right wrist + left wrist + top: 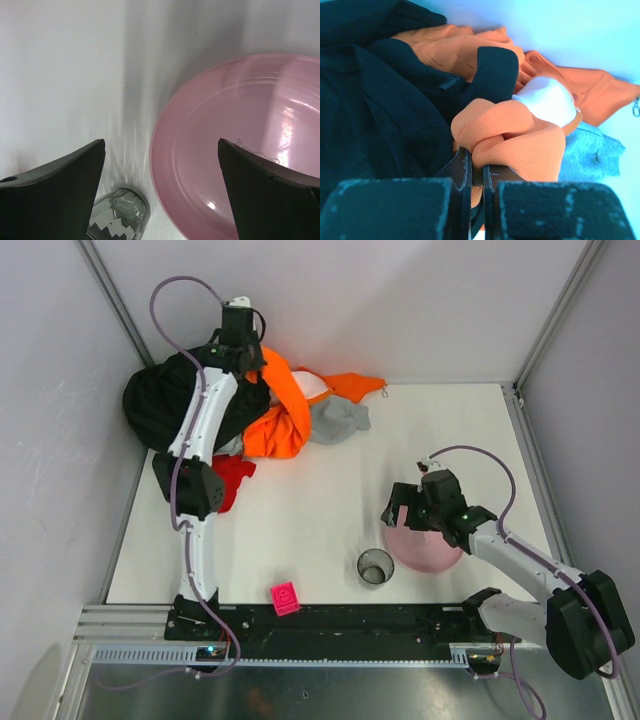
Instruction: Pick out a specific cloth from the pile
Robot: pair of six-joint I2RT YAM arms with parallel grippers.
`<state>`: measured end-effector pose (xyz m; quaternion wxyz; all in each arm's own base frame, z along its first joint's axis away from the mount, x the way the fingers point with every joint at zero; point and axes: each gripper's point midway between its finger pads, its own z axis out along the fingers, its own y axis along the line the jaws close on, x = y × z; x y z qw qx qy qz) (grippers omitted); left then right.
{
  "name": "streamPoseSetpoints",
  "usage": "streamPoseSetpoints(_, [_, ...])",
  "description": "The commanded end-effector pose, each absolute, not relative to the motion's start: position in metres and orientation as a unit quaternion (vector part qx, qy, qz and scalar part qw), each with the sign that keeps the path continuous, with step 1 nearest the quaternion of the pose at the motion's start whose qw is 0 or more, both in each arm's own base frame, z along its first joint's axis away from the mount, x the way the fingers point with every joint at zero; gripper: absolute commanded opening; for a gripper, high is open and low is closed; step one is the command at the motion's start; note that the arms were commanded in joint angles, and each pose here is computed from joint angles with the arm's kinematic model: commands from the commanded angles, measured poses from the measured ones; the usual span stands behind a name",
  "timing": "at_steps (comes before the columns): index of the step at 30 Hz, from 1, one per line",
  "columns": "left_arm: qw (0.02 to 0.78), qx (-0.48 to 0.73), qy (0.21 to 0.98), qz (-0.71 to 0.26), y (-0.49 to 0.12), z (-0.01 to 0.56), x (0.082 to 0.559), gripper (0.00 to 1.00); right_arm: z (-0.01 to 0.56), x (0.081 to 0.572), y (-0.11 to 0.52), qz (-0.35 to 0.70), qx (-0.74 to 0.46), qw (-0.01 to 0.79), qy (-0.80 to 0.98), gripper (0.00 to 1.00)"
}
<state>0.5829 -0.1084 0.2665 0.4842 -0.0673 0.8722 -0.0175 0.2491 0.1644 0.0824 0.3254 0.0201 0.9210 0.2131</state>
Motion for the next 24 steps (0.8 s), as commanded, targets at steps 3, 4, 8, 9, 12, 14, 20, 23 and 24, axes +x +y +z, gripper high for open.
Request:
streamPoseSetpoints(3, [0.486, -0.091, 0.869, -0.002, -0.104, 0.257, 0.592, 0.03, 0.088, 0.256, 0.175, 0.233, 0.015, 0.335, 0.913, 0.99])
streamPoseSetpoints(4, [0.477, -0.09, 0.874, -0.008, -0.107, 0.245, 0.595, 0.04, 0.087, 0.255, 0.175, 0.234, 0.015, 0.335, 0.913, 0.99])
streamPoseSetpoints(8, [0.439, -0.089, 0.894, -0.023, -0.116, 0.193, 0.608, 0.05, 0.086, 0.255, 0.174, 0.232, 0.015, 0.332, 0.914, 0.99])
streamPoseSetpoints(9, [0.43, -0.092, 0.898, -0.027, -0.117, 0.181, 0.61, 0.05, 0.086, 0.255, 0.174, 0.231, 0.015, 0.332, 0.914, 0.99])
streamPoseSetpoints(12, [0.4, -0.096, 0.911, -0.035, -0.119, 0.138, 0.618, 0.04, 0.084, 0.255, 0.174, 0.229, 0.015, 0.33, 0.916, 0.99])
streamPoseSetpoints(14, [0.379, -0.096, 0.92, -0.042, -0.12, 0.109, 0.621, 0.04, 0.082, 0.255, 0.174, 0.229, 0.015, 0.328, 0.916, 0.99])
streamPoseSetpoints(20, [0.301, -0.087, 0.948, -0.06, -0.125, 0.026, 0.608, 0.03, 0.079, 0.258, 0.178, 0.233, 0.015, 0.323, 0.917, 0.99])
streamPoseSetpoints(23, [0.262, -0.082, 0.959, -0.075, -0.131, -0.002, 0.593, 0.03, 0.08, 0.259, 0.181, 0.238, 0.015, 0.322, 0.916, 0.99])
streamPoseSetpoints(24, [0.253, -0.079, 0.961, -0.082, -0.134, -0.006, 0.588, 0.03, 0.082, 0.26, 0.182, 0.24, 0.015, 0.323, 0.915, 0.99])
